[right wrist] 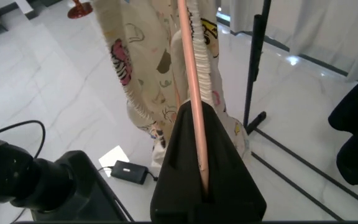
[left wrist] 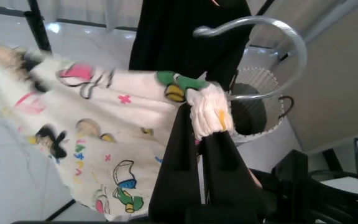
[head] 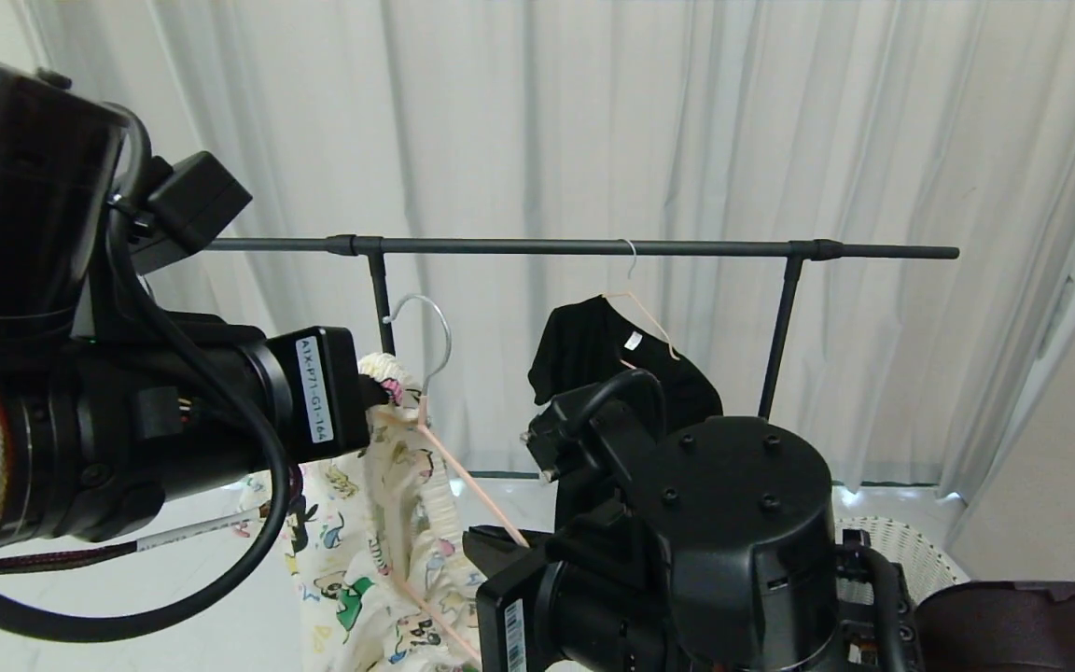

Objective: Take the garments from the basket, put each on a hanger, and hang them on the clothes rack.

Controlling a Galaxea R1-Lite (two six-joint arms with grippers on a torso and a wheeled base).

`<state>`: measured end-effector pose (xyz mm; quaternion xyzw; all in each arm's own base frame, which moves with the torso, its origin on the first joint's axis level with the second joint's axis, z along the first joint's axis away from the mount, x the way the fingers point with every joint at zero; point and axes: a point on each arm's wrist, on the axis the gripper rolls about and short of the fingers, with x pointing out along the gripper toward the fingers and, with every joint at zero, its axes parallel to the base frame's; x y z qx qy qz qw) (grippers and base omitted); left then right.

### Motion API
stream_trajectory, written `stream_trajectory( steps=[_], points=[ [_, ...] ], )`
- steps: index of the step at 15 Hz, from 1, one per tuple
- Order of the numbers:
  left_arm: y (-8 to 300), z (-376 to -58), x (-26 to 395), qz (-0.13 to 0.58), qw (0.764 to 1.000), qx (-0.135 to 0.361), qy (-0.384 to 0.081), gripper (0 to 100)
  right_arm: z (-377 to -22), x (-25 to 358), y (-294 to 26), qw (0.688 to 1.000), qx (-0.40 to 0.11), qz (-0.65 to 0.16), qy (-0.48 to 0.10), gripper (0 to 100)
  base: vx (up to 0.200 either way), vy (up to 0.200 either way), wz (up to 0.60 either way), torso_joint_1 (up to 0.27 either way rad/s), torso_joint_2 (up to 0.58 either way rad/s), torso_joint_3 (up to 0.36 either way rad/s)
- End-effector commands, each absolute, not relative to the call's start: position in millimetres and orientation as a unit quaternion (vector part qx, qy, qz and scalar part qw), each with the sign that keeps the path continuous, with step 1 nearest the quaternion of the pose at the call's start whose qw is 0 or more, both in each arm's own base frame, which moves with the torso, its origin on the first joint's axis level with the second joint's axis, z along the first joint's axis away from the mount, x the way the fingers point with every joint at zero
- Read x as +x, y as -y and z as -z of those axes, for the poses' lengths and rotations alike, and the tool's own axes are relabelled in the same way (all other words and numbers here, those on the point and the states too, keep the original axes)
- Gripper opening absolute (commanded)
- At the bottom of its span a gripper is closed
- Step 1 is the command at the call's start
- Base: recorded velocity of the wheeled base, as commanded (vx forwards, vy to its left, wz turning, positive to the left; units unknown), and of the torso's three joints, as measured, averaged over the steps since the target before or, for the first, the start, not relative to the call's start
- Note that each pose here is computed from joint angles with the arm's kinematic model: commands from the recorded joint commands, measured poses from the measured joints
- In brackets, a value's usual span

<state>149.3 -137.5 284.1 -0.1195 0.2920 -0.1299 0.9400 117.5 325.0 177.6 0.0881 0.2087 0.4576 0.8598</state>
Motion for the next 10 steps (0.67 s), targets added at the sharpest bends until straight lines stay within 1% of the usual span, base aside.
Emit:
stream_trajectory(
  steps=[1, 3, 6, 7, 10],
  points=[
    [132.7, -284.2, 154.5, 0.114, 0.942, -0.123, -0.290, 0, -176.0, 115.9, -321.3, 0.861, 0.089, -0.454, -0.209, 0, 0.000, 0.000, 0.00, 0.000, 0.00, 0.000],
    [130.0, -282.1, 161.4, 0.098, 0.944, -0.120, -0.291, 0, -179.0, 112.3, -315.7, 0.859, 0.094, -0.460, -0.202, 0, 0.000, 0.000, 0.00, 0.000, 0.00, 0.000],
    [133.5, -281.6, 165.5, 0.100, 0.944, -0.113, -0.293, 0, -181.2, 109.8, -316.0, 0.858, 0.095, -0.464, -0.198, 0, 0.000, 0.000, 0.00, 0.000, 0.00, 0.000],
    [134.5, -285.1, 166.0, 0.103, 0.945, -0.115, -0.288, 100, -184.0, 109.0, -313.8, 0.858, 0.098, -0.465, -0.195, 0, 0.000, 0.000, 0.00, 0.000, 0.00, 0.000],
    [135.5, -289.6, 167.7, 0.104, 0.947, -0.118, -0.281, 100, -186.1, 108.8, -313.2, 0.858, 0.100, -0.465, -0.192, 0, 0.000, 0.000, 0.00, 0.000, 0.00, 0.000]
  ],
)
